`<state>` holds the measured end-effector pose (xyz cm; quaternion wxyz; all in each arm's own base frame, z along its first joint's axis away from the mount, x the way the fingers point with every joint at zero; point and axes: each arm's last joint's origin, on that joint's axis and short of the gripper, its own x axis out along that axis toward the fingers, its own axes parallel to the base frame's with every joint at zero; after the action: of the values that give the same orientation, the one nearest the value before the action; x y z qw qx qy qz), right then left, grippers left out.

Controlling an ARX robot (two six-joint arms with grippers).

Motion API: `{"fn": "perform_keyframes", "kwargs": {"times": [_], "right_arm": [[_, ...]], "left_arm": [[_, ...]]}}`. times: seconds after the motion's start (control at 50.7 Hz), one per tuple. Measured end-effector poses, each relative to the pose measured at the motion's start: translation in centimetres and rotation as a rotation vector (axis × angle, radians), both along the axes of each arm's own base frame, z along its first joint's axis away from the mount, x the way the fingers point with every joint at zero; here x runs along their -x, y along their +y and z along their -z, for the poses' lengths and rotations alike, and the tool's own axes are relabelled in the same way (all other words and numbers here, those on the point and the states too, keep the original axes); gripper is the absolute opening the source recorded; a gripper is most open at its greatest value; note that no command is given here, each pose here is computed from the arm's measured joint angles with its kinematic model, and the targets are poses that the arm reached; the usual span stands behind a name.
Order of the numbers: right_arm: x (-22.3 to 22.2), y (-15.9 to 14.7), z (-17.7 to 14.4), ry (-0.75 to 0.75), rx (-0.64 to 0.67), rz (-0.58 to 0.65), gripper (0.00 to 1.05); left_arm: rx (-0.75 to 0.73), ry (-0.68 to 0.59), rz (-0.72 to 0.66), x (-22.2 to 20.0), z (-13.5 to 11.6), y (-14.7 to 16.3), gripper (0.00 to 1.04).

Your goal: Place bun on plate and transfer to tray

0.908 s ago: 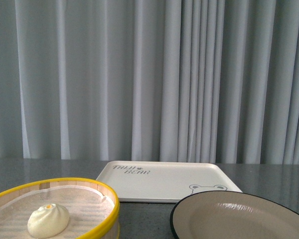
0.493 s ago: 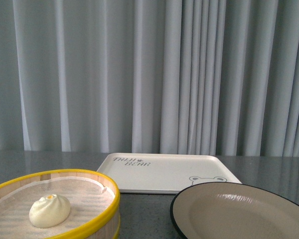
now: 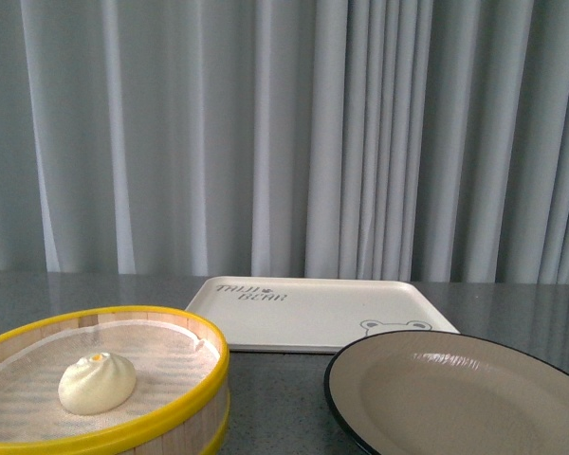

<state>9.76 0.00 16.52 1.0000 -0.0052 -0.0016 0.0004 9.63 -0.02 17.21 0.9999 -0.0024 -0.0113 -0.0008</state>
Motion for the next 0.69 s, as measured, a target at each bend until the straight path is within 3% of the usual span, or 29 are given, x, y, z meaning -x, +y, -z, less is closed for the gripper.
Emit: {"fn": "perform_keyframes", "kwargs": {"times": [0.118, 0.197, 0.276, 0.434, 0.691], "right_arm": [[0.0, 0.0, 0.0, 0.0, 0.0, 0.0, 0.96], [0.0, 0.0, 0.0, 0.0, 0.0, 0.0, 0.96], [0.0, 0.0, 0.0, 0.0, 0.0, 0.0, 0.96], [0.0, 0.0, 0.0, 0.0, 0.0, 0.0, 0.96], [0.0, 0.0, 0.0, 0.0, 0.0, 0.0, 0.96]], "left_arm": [[0.002, 0.006, 0.008, 0.0, 0.0, 0.0, 0.98], [0.129, 0.169, 0.208, -0.9, 0.0, -0.1, 0.98], [0.156, 0.176, 0.359, -3.2, -2.1, -0.2, 0.98], [0.069, 0.145, 0.466, -9.5, -6.7, -0.4, 0.98], [-0.128, 0.207, 0.46, -15.8, -7.9, -2.7, 0.98]]}}
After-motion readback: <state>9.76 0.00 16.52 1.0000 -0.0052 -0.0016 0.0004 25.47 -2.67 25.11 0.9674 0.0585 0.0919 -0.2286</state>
